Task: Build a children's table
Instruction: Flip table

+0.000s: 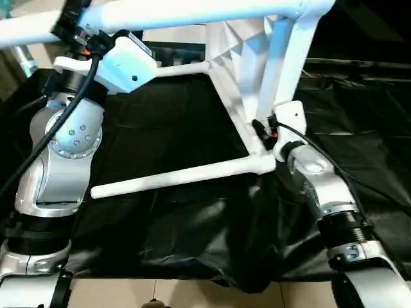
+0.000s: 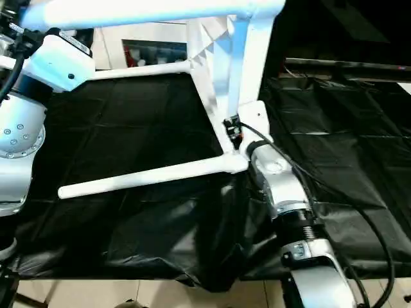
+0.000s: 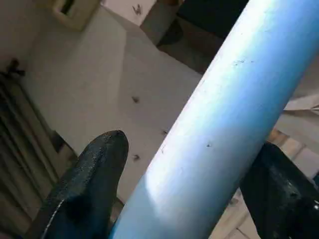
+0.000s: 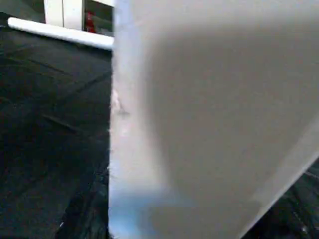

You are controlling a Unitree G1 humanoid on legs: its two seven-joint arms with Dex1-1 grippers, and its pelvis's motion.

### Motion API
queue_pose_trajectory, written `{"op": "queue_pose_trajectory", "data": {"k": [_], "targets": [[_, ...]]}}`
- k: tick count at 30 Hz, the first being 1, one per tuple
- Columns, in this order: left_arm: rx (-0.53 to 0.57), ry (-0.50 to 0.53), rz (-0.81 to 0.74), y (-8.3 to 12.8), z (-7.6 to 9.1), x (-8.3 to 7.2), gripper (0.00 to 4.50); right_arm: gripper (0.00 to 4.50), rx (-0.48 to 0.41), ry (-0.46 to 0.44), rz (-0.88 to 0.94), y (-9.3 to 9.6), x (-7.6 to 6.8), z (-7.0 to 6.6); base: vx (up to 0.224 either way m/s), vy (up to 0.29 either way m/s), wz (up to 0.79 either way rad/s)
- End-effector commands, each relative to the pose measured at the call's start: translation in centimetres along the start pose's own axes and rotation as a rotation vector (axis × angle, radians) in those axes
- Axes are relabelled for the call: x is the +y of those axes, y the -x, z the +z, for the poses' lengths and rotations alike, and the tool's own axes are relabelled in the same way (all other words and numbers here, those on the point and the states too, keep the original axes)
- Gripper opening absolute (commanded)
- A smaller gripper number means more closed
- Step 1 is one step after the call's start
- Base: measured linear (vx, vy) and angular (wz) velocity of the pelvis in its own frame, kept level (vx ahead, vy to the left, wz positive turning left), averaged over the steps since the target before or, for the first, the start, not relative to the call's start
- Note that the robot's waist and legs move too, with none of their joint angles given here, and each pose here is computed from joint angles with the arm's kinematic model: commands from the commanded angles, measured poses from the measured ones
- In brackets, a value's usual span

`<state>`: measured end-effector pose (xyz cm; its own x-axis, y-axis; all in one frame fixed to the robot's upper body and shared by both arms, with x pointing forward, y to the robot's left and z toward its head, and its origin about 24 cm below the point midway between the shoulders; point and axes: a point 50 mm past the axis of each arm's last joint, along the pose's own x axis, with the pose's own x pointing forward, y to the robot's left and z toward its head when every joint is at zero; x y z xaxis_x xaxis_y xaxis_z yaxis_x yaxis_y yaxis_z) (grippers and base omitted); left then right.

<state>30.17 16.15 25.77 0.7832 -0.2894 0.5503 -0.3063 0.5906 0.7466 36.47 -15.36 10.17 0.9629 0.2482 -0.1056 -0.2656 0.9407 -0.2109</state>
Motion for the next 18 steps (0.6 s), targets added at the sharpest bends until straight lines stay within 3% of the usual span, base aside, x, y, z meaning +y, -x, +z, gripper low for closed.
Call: {"op": "queue_pose_trajectory", "data": {"k": [1,4,9,14,18], "targets": [[-0.032,0.246,0.048,-0.1,0.9,-0.1,3.28,1.90,-0.077,0.071,0.013,-0.3,-1.1,2.3,0.000,0.000,0.00],[-0.015,0.285,0.063,-0.3,0.6,0.3,3.26,1.88,-0.102,0.111,-0.005,-0.1,-2.5,3.5,0.000,0.000,0.00],[-0.007,0.375,0.082,-1.2,0.4,0.9,3.26,1.85,-0.165,0.207,-0.015,0.2,-5.8,7.4,0.000,0.000,0.00],[0.063,0.547,0.208,-2.1,-0.6,2.1,3.26,1.83,-0.196,0.412,0.027,0.7,-8.4,12.1,-0.068,-0.005,0.10],[0.160,0.709,0.267,-2.0,-2.0,1.7,3.25,1.81,-0.205,0.543,0.023,1.2,-9.7,15.0,-0.094,-0.004,0.10]]}}
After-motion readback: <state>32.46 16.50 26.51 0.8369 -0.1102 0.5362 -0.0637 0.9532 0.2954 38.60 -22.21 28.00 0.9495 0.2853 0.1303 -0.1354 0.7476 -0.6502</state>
